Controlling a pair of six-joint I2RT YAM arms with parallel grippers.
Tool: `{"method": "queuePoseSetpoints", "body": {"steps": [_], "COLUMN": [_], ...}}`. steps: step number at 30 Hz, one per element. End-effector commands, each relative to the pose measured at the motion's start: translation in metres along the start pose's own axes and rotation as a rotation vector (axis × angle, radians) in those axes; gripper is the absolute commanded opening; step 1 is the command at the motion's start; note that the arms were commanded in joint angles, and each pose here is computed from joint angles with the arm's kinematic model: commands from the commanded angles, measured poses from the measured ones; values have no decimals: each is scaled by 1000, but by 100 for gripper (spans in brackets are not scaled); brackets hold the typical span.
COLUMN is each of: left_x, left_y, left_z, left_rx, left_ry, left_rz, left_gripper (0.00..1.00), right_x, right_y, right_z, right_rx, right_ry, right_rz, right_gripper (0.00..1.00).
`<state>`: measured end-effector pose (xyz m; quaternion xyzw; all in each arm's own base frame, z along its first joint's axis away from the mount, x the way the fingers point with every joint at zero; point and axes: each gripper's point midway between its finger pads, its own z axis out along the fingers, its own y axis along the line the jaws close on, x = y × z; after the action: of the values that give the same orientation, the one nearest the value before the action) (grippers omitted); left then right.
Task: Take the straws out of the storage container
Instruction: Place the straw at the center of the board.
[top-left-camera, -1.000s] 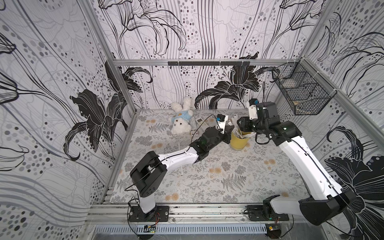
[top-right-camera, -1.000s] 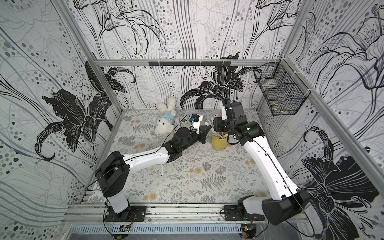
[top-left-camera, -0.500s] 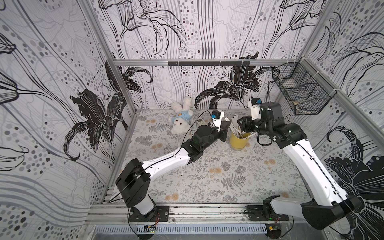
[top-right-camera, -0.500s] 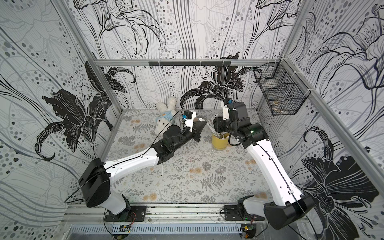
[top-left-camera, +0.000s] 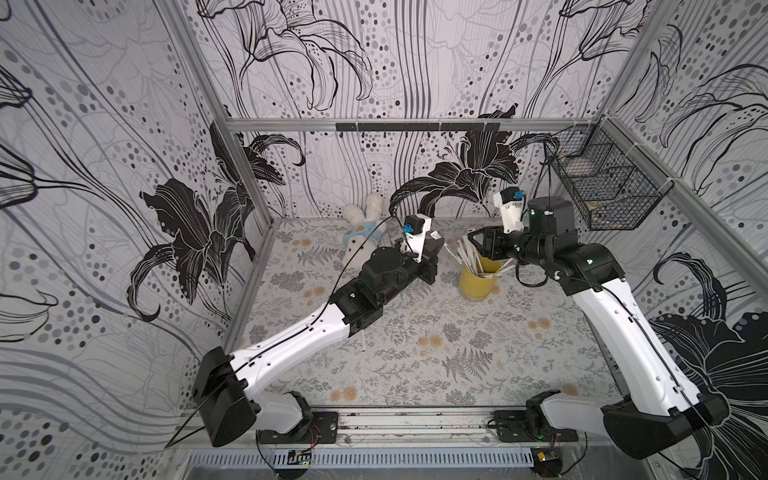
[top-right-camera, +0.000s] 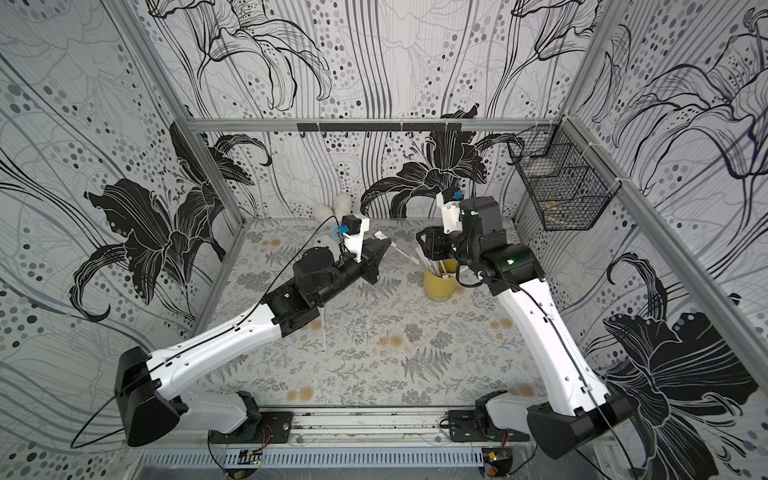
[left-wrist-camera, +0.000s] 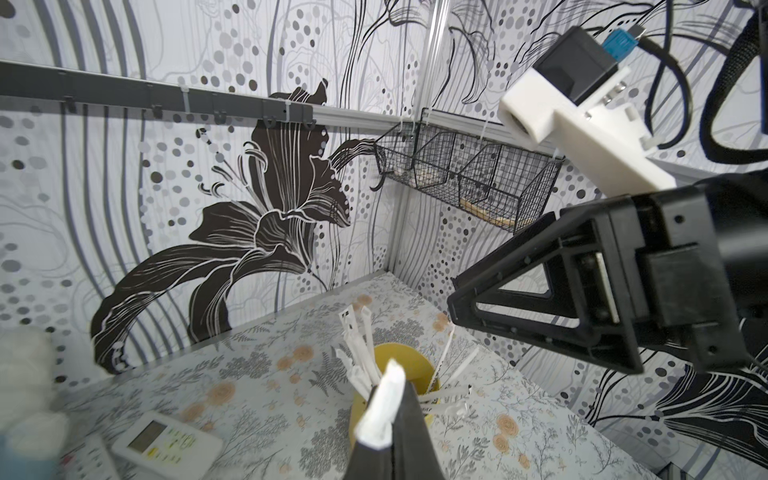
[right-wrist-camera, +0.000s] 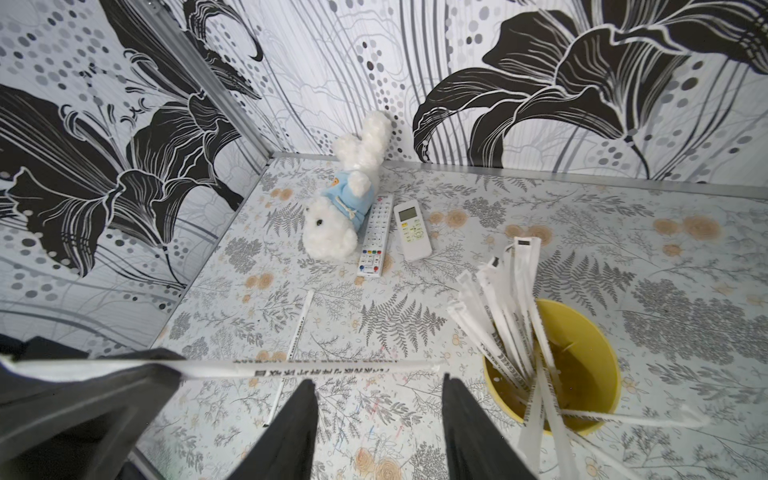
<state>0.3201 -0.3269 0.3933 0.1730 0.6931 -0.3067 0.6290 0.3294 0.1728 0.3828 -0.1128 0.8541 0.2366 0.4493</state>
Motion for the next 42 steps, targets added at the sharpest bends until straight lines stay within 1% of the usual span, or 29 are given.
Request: {"method": "queuePoseSetpoints", "body": {"steps": [1,3,5,8,12,15,19,21,23,26,28,33,37,42], "left_x": [1,13,28,49,78,108,150,166,176,187,199,229,238,245], "left_y": [20,30,43,62,101,129,159,171,182,192,200,213,223,233], "left_z": [-23,-35,-47,-59,-67,-68,-70,-70,-69,-62,-60,-61,-60,-61], "left_rx": [-110,-162,-221,-266,-281,-275,-294,-293,-300,-260,-258,-283,-304,-317], "left_ry": [125,220,320,449,603,736,915,980,1016,1036,1074,1173,1207,1223], "left_rz": [43,54,68,55,-28,-113,-182,-223,-261,-320,-351,-385,-402,-434], "left_gripper": [0,0,0,0,0,0,0,0,0,0,0,0,0,0], "right_x": [7,21,33,47,67,83,103,113,125,140,150,167,170,185], "right_y": [24,31,44,62,70,72,73,79,83,89,91,92,94,90], "right_z": [14,25,36,53,76,89,103,109,113,121,127,139,142,155], "right_rx": [-83,-101,-149,-208,-253,-278,-305,-332,-349,-369,-381,-392,-404,-391], "right_ry": [53,112,163,212,264,306,357,378,406,452,485,537,542,587], "right_rz": [-39,-50,-58,-58,-30,-13,7,15,15,16,23,27,28,36], "right_gripper": [52,52,52,52,51,51,50,49,49,49,49,49,49,49]}}
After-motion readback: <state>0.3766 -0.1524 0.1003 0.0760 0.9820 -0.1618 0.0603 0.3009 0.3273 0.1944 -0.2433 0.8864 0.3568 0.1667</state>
